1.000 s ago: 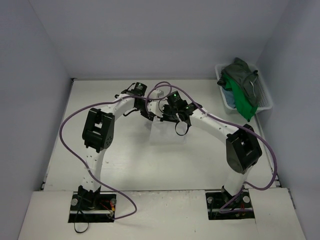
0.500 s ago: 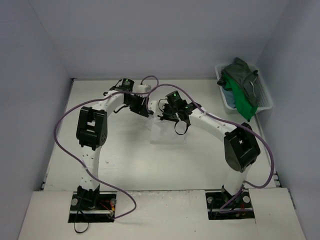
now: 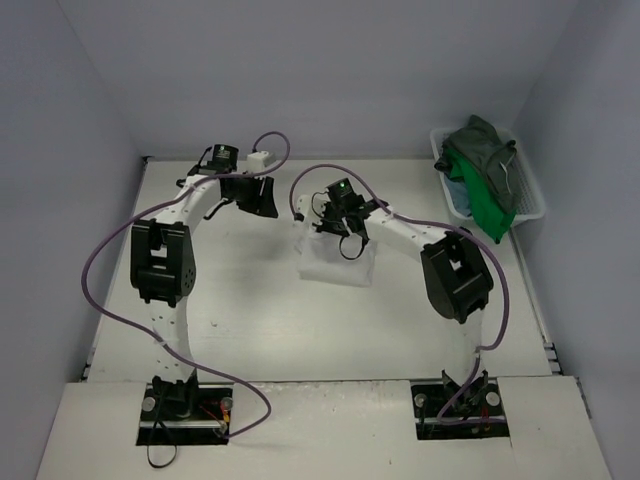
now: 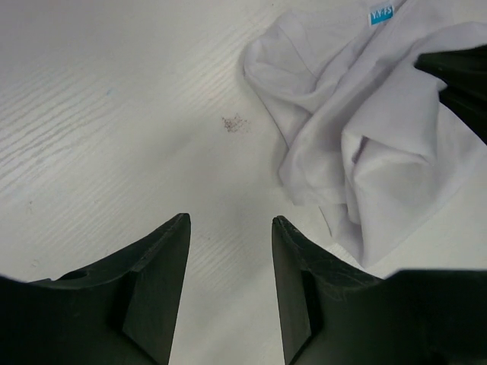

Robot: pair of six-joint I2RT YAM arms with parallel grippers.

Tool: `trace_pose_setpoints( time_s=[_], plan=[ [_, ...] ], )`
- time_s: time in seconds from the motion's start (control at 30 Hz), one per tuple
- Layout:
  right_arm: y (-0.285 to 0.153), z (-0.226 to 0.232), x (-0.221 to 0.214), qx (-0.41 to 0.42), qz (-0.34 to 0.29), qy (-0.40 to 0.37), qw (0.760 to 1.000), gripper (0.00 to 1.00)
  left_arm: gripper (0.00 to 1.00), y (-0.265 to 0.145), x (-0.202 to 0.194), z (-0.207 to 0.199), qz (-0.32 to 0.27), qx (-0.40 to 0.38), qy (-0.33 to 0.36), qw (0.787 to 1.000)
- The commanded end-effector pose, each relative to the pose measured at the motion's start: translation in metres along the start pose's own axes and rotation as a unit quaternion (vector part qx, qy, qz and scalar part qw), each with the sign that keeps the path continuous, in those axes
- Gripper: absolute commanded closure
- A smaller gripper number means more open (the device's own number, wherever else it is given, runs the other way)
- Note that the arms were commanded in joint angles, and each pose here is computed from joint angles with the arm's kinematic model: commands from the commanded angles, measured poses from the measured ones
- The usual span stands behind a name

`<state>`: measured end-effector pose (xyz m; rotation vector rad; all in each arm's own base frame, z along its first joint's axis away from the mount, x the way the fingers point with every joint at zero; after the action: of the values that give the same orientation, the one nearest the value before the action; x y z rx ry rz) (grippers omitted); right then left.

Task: Fold and stack the t-shirts
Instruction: Fold the tshirt

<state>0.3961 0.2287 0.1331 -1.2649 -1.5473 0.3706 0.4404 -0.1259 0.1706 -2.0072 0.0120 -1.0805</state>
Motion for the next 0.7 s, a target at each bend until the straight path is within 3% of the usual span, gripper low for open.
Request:
trace_pose_setpoints(
  time_s=[0.0, 0.3, 0.4, 0.43, 0.53, 0.67],
  plan=[
    [-0.002, -0.030, 0.020, -0.054, -0.035, 0.012, 0.998, 1.00, 0.58, -0.028, 0.019, -0.012, -0.045, -0.003, 0.029, 0.999],
    [0.034, -0.042, 0.011, -0.115, -0.006, 0.020, 0.993, 1.00, 0.58, -0.024, 0.012, -0.017, -0.042, -0.024, 0.022, 0.999],
    [0.044, -0.045, 0.003, -0.146, 0.015, 0.027, 0.989, 0.83, 0.58, -0.021, 0.011, -0.020, -0.041, -0.033, 0.021, 0.998],
    [0.048, -0.046, 0.002, -0.156, 0.017, 0.031, 0.987, 0.64, 0.58, -0.021, 0.011, -0.021, -0.041, -0.035, 0.021, 0.998],
    [0.049, -0.050, -0.002, -0.180, 0.025, 0.040, 0.983, 0.45, 0.58, -0.019, 0.010, -0.025, -0.039, -0.041, 0.023, 0.998],
    [0.042, -0.057, -0.001, -0.206, 0.021, 0.059, 0.976, 0.34, 0.58, -0.017, 0.010, -0.029, -0.040, -0.047, 0.024, 0.998]
  ],
)
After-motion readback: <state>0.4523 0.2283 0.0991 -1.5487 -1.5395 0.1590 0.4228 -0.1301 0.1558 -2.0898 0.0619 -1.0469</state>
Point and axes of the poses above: each gripper's point midway between its finger pads, its own y axis out along the fingers, its own z axis along the line the jaws close on, x = y × z, the point moved 8 cm from there along -y, back along the fingers, and after that the axes turned 9 degrees about y, right-handed, at the moved point
